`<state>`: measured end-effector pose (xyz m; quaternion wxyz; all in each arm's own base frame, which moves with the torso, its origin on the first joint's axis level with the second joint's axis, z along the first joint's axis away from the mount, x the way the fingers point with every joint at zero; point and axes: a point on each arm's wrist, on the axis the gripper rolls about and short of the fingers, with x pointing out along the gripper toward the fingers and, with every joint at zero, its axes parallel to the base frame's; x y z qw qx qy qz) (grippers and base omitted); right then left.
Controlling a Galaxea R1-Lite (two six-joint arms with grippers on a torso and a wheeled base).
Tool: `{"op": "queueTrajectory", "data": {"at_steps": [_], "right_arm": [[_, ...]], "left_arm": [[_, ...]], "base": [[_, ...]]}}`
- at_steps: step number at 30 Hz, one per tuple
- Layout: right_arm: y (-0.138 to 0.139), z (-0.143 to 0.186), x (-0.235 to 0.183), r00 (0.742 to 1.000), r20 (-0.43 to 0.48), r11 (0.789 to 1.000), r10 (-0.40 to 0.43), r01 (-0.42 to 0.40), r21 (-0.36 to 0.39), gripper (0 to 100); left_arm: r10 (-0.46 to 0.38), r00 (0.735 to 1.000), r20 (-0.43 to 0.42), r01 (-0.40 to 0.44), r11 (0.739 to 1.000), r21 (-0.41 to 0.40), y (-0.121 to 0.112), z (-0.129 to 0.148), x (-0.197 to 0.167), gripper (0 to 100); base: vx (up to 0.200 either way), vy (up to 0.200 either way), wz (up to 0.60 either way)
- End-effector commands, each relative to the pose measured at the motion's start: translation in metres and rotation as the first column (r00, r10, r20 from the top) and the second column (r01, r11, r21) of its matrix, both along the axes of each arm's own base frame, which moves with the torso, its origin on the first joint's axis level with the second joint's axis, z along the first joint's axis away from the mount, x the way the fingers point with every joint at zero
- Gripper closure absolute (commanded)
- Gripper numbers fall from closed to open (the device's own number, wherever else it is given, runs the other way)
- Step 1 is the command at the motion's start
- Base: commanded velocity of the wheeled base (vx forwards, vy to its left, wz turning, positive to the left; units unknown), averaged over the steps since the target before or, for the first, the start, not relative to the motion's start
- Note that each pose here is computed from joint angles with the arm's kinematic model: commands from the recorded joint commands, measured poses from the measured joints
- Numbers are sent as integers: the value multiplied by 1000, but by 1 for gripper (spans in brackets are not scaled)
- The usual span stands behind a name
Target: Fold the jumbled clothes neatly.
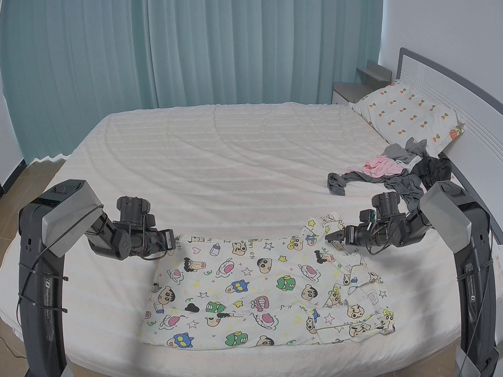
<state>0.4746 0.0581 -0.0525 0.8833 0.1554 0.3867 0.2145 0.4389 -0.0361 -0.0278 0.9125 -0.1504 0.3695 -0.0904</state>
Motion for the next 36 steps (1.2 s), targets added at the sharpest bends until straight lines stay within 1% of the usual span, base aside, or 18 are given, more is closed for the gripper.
{"op": "queueTrajectory", "data": {"at_steps": [1, 2, 3, 5, 9, 14, 17, 21, 25, 29, 36], "right_arm": [[5, -10, 3, 1000, -7, 1000, 9, -9, 3, 0], [6, -11, 4, 1000, -10, 1000, 16, -16, 6, 0], [7, -12, 4, 1000, -7, 1000, 15, -15, 4, 100], [8, -16, 4, 1000, -11, 1000, 18, -18, 7, 100], [7, -13, 3, 1000, -7, 1000, 18, -18, 10, 100], [3, -1, 2, 1000, 8, 1000, 11, -11, 14, 100], [0, 18, -7, 999, 24, 999, 32, -33, 39, 100], [-2, 31, -17, 997, 56, 997, 48, -51, 61, 100], [-3, 41, -21, 996, 80, 995, 45, -52, 81, 100], [-3, 45, -22, 995, 95, 995, 35, -44, 93, 100], [-9, 52, -23, 993, 120, 995, 23, -34, 94, 100]], "left_arm": [[0, 1000, 5, 0, 1000, 0, 0, 0, -1, 100], [0, 1000, 4, 0, 1000, 0, 0, 0, -1, 100], [0, 1000, 5, 0, 1000, 0, 0, 1, -1, 100], [0, 1000, 7, 0, 1000, -1, 0, 1, -1, 100], [0, 1000, 10, 0, 1000, -1, 0, 6, -3, 100], [0, 1000, 8, 0, 1000, -1, 0, 6, -4, 100], [1, 1000, 6, -1, 1000, 2, 1, 7, -7, 100], [2, 1000, 8, -2, 1000, 0, 1, 13, -11, 100], [5, 1000, 23, -5, 1000, -3, 1, 20, -11, 100], [18, 997, 68, -18, 1000, -1, 2, 30, -11, 100], [30, 994, 103, -30, 1000, 5, 3, 43, -13, 100]], "base": [[0, 0, 0], [0, 0, 0], [0, 0, 0], [0, 0, 0], [0, 0, 0], [0, 0, 0], [0, 0, 0], [0, 0, 0], [0, 0, 0], [0, 0, 0], [0, 0, 0]]}}
